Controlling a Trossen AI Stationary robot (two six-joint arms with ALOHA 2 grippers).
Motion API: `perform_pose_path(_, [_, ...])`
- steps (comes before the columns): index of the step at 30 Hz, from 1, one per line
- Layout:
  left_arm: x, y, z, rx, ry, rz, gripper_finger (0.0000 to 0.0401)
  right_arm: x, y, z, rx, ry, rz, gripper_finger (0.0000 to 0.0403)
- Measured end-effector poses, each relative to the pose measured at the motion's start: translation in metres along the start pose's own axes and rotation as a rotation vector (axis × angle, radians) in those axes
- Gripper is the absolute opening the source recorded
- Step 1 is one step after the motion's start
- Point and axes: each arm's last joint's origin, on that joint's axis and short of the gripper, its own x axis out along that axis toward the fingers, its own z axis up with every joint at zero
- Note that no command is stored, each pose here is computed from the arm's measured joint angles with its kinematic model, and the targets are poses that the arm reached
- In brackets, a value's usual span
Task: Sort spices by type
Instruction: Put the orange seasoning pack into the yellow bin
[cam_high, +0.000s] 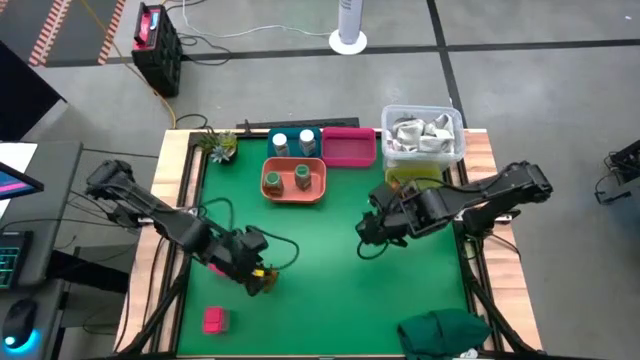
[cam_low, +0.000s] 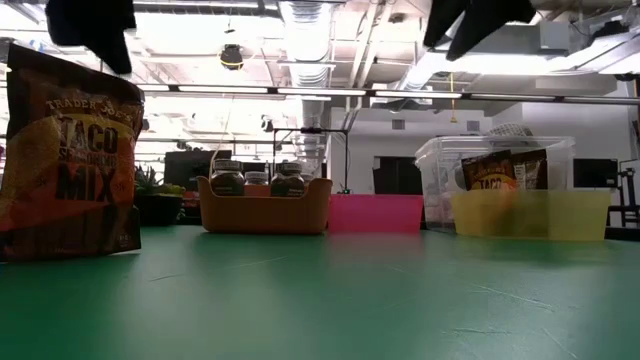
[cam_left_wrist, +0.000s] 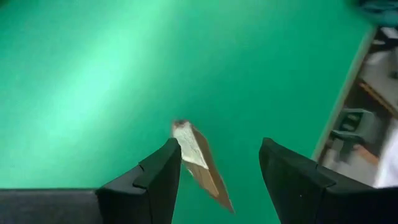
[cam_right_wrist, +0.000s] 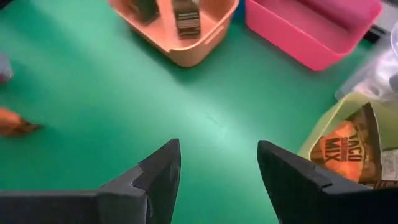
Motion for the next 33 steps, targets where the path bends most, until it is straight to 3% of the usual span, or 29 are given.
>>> perform_pose_path(12, [0.061, -0.009, -0.014, 0.032, 0.135, 0.304, 0.0203, -0.029, 0.015, -0.033, -0.157, -0.08, 0.065, 0.024])
perform_pose_path(16, [0.068, -0.011, -0.012, 0.096, 0.135, 0.284, 0.0154, -0.033, 0.017, -0.039, -0.175, -0.083, 0.08, 0.024])
perform_pose_path(22, [0.073, -0.017, 0.006, 0.148, 0.069, 0.172, 0.0015, -0.043, 0.019, -0.05, -0.161, -0.069, 0.119, 0.024])
perform_pose_path(28, [0.081, -0.011, 0.042, 0.152, -0.02, 0.082, 0.0002, -0.055, 0.01, -0.06, -0.136, 0.006, 0.122, 0.024])
perform_pose_path(33, [0.087, 0.009, 0.083, 0.152, -0.107, 0.064, 0.0001, -0.064, -0.002, -0.062, -0.119, 0.021, 0.091, 0.024])
